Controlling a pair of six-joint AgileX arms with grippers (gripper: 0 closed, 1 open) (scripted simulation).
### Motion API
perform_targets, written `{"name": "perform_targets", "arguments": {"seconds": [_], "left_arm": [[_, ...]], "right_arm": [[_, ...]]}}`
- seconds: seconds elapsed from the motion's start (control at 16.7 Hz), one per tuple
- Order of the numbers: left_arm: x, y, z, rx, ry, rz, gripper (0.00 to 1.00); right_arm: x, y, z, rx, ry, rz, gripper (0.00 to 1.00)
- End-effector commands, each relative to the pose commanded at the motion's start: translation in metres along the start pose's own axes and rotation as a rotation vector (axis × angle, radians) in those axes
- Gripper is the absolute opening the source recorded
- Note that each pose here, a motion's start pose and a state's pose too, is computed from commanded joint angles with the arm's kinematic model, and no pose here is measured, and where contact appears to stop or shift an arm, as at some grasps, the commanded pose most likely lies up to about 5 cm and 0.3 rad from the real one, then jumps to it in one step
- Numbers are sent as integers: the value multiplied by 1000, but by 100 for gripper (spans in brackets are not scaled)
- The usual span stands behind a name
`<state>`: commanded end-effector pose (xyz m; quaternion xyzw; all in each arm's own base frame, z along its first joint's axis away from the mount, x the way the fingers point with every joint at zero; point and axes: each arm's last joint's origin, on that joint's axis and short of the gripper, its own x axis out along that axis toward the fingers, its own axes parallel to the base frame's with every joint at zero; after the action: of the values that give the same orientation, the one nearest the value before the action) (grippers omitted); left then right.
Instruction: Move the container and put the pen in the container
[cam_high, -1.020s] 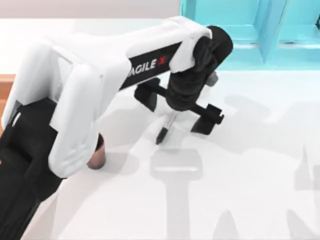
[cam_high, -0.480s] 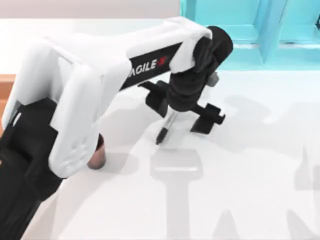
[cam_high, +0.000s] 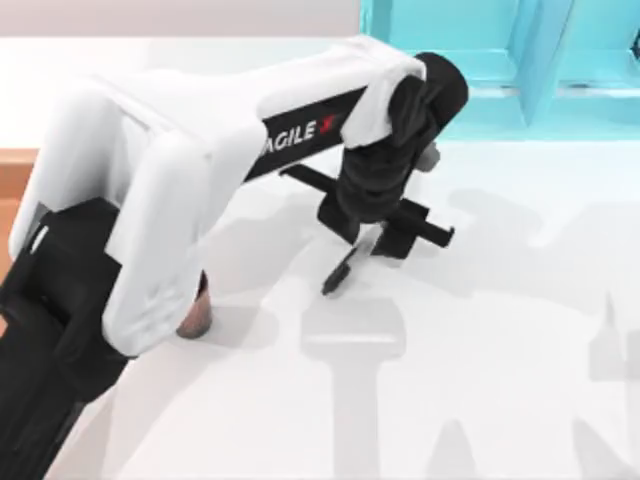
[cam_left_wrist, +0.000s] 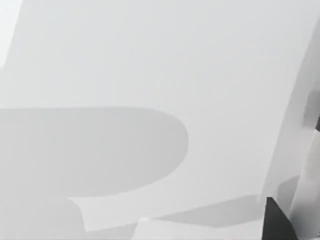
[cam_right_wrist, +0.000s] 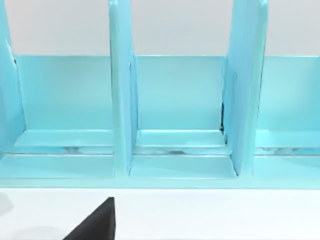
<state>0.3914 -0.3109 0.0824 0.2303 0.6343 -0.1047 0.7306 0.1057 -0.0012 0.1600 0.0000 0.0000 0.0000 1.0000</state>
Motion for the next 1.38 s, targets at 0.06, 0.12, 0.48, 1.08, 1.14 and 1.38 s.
{"name": "perform_targets", "arguments": {"seconds": [0.06, 0.12, 0.48, 1.08, 1.14, 1.38], "left_arm": [[0, 0, 0, 0, 0, 0, 0], [0, 0, 0, 0, 0, 0, 0], [-46, -8, -4, -15, -56, -66, 0], [-144, -27, -75, -18, -52, -66, 0], [-147, -27, -78, -18, -51, -65, 0], [-147, -26, -77, -21, -51, -66, 0]], "right_arm": [[0, 0, 0, 0, 0, 0, 100], [0, 0, 0, 0, 0, 0, 100], [0, 0, 0, 0, 0, 0, 100], [0, 0, 0, 0, 0, 0, 100], [0, 0, 0, 0, 0, 0, 100], [0, 0, 0, 0, 0, 0, 100]]}}
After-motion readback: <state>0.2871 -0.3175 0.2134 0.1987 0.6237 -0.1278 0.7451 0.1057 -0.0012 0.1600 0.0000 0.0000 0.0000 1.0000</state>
